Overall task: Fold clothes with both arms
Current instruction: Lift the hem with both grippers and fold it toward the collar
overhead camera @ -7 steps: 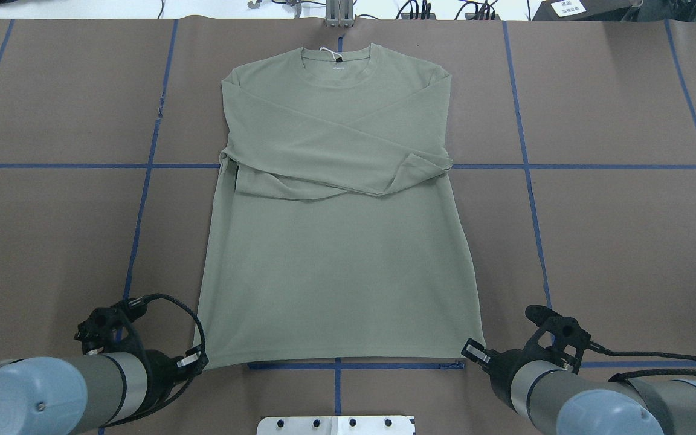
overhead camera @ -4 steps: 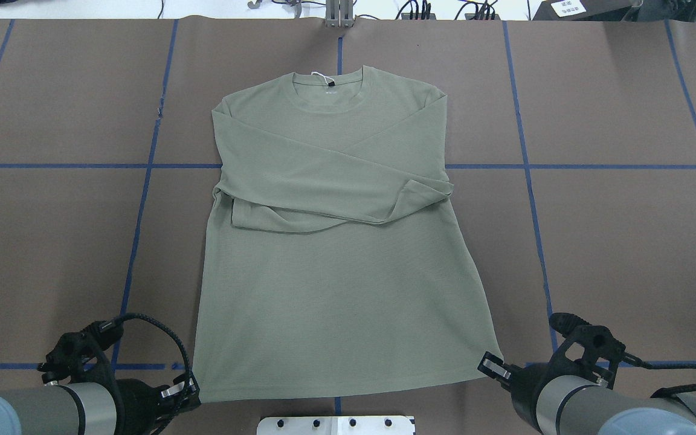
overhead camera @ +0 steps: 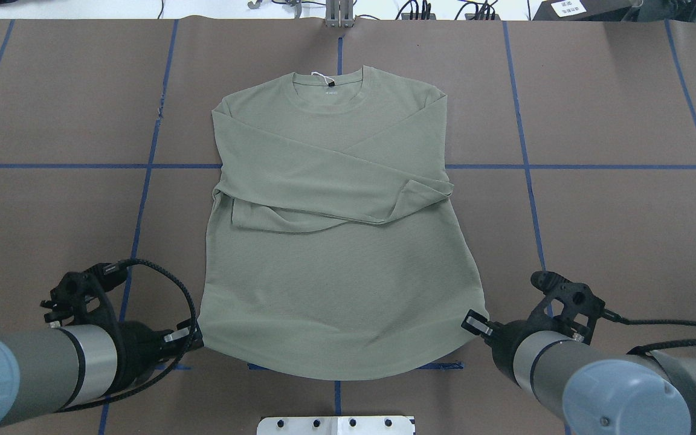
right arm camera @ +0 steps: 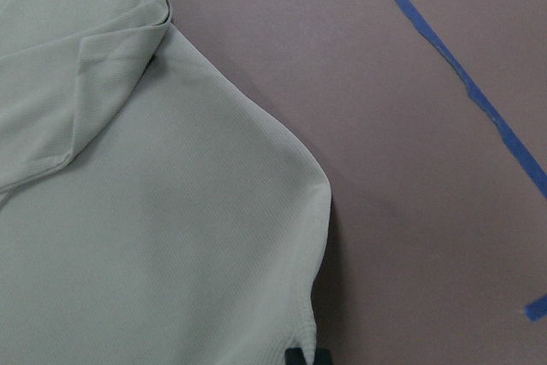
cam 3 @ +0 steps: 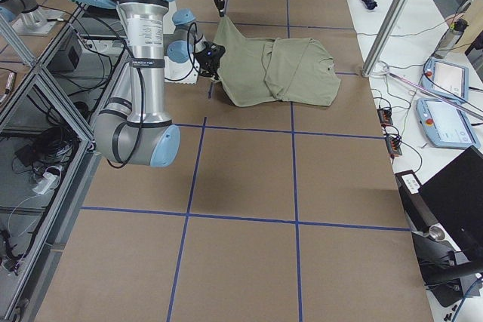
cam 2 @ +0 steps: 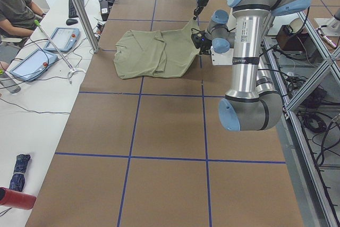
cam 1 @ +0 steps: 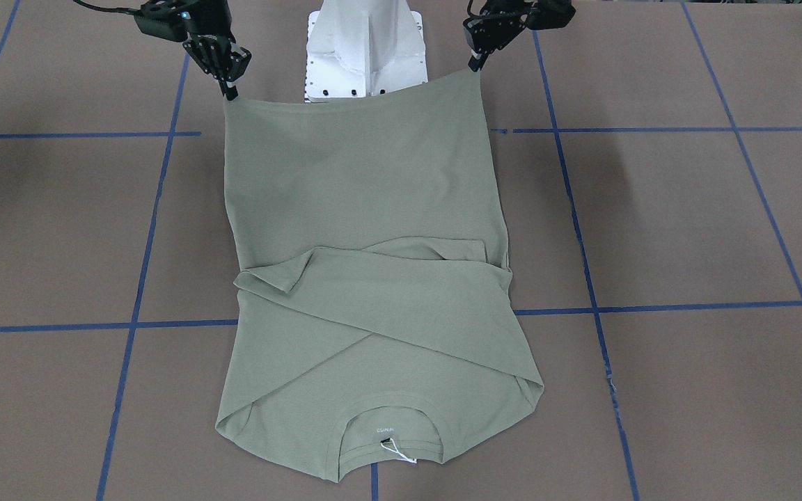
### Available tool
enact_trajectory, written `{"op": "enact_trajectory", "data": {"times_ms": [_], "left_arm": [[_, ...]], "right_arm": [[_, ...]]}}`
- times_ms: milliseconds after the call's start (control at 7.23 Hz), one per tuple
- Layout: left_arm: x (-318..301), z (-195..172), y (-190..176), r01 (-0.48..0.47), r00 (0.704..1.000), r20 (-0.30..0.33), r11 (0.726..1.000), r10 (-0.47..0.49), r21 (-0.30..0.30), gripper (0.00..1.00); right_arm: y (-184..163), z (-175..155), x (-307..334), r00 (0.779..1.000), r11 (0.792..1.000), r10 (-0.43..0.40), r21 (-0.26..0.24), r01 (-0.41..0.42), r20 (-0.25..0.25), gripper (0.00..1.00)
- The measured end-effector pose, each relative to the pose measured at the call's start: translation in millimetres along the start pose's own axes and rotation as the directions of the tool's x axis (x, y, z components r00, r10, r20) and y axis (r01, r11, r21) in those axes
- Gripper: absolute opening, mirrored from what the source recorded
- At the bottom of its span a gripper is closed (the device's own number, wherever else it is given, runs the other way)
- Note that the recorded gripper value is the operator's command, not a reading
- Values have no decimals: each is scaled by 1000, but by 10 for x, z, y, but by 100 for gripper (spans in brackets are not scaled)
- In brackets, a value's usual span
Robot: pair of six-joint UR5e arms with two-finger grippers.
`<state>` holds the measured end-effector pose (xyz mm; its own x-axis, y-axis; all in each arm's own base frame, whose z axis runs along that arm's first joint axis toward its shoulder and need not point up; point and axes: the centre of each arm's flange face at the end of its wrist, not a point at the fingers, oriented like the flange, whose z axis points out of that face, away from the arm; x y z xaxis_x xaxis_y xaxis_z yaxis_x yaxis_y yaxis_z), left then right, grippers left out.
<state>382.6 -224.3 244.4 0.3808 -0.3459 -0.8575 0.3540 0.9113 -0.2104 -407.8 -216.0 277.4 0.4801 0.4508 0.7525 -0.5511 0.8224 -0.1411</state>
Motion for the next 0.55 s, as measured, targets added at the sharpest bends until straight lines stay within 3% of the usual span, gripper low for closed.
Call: {"op": "enact_trajectory", "data": {"times_ms": [277,553], "left_arm": [[282,339,-673,-113,994,20,984,112,135,0],[528,699,-1586,-176,983,96,948,156,265,0]], "right_arm": [[-554,291,-459,998,996,-68,55,69,-10,0],[-1495,650,-902,994,991,-88,96,94,-67,0]]}}
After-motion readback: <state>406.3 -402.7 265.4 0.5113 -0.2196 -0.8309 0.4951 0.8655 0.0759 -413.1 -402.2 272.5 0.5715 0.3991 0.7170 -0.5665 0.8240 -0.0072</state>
